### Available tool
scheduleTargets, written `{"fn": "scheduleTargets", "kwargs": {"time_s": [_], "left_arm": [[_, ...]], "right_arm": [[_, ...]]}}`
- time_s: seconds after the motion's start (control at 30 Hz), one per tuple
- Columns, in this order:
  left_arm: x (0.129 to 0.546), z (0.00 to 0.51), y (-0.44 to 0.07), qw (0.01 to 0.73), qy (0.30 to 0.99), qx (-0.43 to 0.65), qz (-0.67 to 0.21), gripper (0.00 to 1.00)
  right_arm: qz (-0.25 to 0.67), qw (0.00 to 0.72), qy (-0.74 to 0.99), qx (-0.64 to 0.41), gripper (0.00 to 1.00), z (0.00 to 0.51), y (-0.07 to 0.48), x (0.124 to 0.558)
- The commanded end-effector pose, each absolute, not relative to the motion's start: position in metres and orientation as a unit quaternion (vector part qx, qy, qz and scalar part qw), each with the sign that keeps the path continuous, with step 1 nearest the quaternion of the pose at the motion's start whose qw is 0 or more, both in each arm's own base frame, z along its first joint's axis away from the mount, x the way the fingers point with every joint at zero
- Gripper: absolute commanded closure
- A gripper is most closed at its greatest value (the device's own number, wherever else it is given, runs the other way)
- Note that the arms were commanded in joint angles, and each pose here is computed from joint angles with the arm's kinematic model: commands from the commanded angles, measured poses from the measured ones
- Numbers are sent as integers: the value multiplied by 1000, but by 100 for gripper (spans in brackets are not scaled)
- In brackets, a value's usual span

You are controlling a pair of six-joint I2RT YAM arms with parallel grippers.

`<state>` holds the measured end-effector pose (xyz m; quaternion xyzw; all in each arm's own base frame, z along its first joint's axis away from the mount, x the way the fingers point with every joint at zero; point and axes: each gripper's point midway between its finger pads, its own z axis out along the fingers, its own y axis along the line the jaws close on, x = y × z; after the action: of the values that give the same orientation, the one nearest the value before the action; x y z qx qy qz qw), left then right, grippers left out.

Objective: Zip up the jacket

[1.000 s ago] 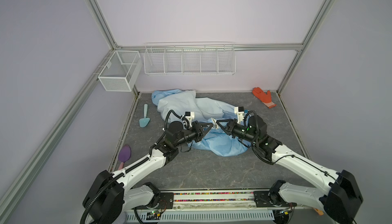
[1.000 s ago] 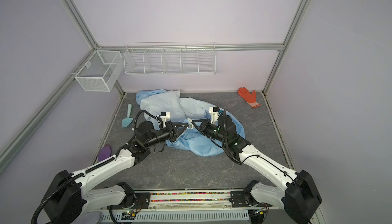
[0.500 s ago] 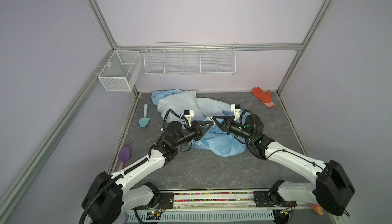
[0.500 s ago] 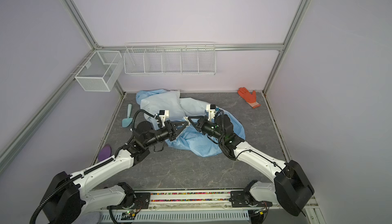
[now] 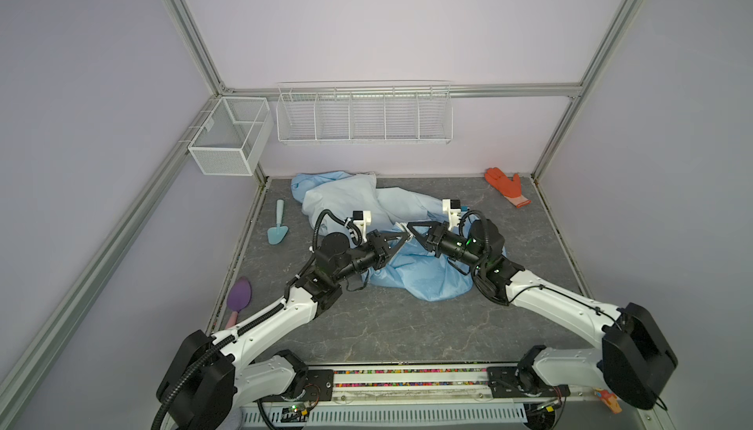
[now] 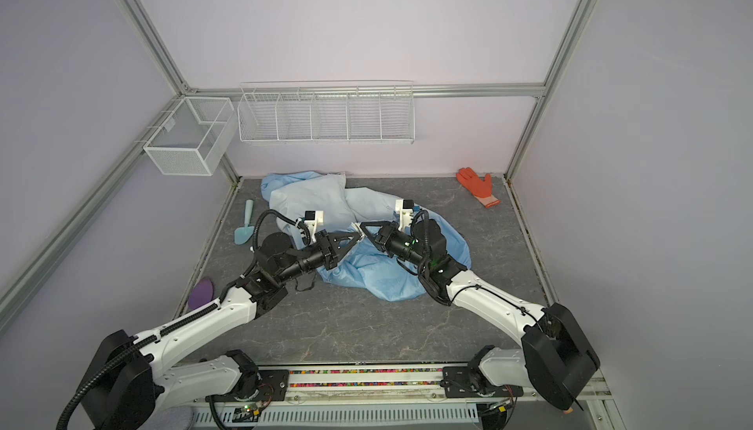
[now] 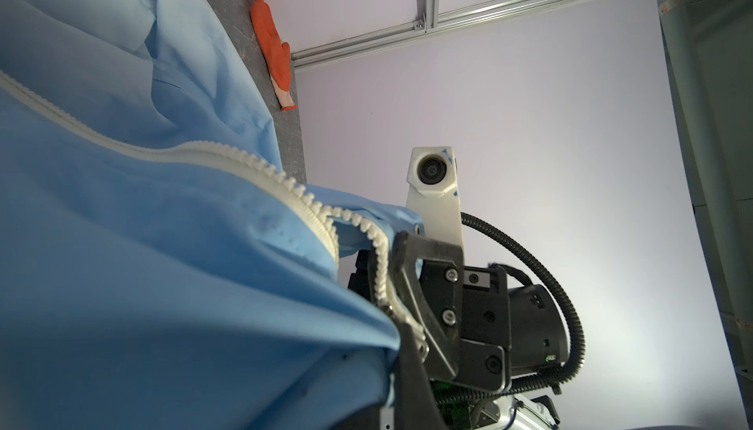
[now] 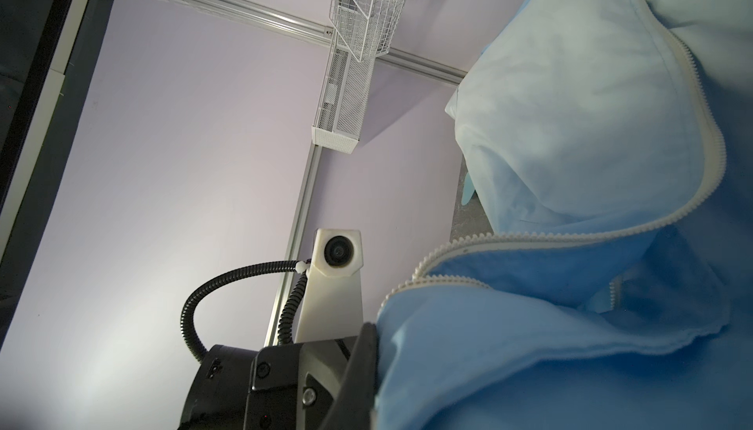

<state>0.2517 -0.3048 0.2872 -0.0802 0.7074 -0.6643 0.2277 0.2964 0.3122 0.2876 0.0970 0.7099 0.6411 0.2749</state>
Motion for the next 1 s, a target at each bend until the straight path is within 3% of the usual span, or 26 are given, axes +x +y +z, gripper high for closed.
{"fn": "scheduleTargets", "kwargs": {"time_s": [0.0,0.4,0.97], "left_arm": [[219,358,-311,233,639,-1,-733,100],[216,376,-312,210,615,-6,-760,100],[208,318,-333,172,677,-5,-716,100]], "right_arm": [[602,313,725,116,94,266,300,308],[589,357,717,109,94,261,293,310],[622,375,669,158,94,295,274,331]]}}
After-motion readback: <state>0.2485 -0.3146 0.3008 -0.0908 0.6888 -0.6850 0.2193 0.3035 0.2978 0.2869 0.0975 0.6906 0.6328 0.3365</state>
